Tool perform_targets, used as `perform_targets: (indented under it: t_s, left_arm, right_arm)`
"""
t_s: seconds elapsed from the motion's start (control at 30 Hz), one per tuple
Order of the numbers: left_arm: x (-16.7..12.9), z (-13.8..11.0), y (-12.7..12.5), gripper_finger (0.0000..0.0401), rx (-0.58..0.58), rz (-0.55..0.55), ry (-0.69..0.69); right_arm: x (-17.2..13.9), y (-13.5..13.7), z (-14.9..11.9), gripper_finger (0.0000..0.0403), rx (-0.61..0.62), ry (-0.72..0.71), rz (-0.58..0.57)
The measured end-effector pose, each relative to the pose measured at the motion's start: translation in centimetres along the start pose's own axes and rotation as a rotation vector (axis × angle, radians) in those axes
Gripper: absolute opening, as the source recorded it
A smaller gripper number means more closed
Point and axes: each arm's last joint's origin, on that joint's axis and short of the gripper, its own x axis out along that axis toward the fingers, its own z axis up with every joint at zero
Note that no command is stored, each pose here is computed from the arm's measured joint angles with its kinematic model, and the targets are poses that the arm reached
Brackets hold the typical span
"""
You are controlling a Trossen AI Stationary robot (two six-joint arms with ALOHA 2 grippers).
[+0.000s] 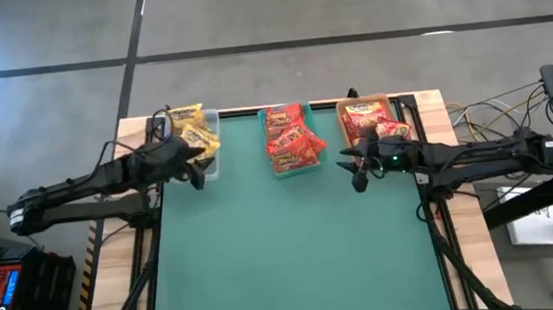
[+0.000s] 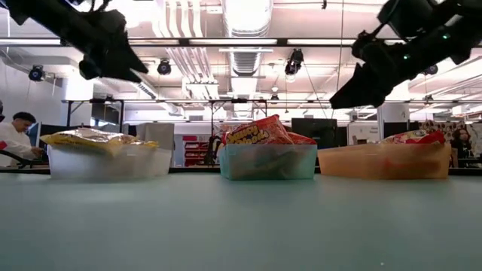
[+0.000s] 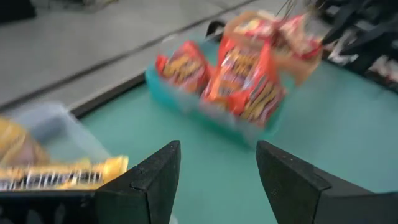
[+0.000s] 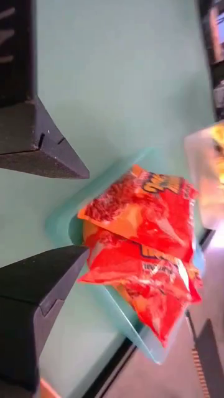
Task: Sort Maruchan noodles
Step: Return To Home Position
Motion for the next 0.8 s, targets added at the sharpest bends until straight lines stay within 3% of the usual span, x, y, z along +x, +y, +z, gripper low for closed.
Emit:
perform_targets:
  t_s: [0.37,0.6,0.8]
  left_arm:
    - [-2.6,-0.3,0.5,0.0194,0.015,-0.068,-0.118]
    - [-3.5,-2.3,1.5,0.0194,-0.032,-0.086,-0.152]
    - [-2.3,-5.4,2.3,0.0194,-0.101,-0.101,-0.176]
  right_arm:
    - [-1.1,-0.8,-3.6,0.0176,0.078,-0.077,-0.004]
    - [-1.1,-1.0,-5.5,0.0176,0.102,-0.05,-0.008]
    - [-1.0,-1.1,-6.4,0.0176,0.124,-0.025,-0.012]
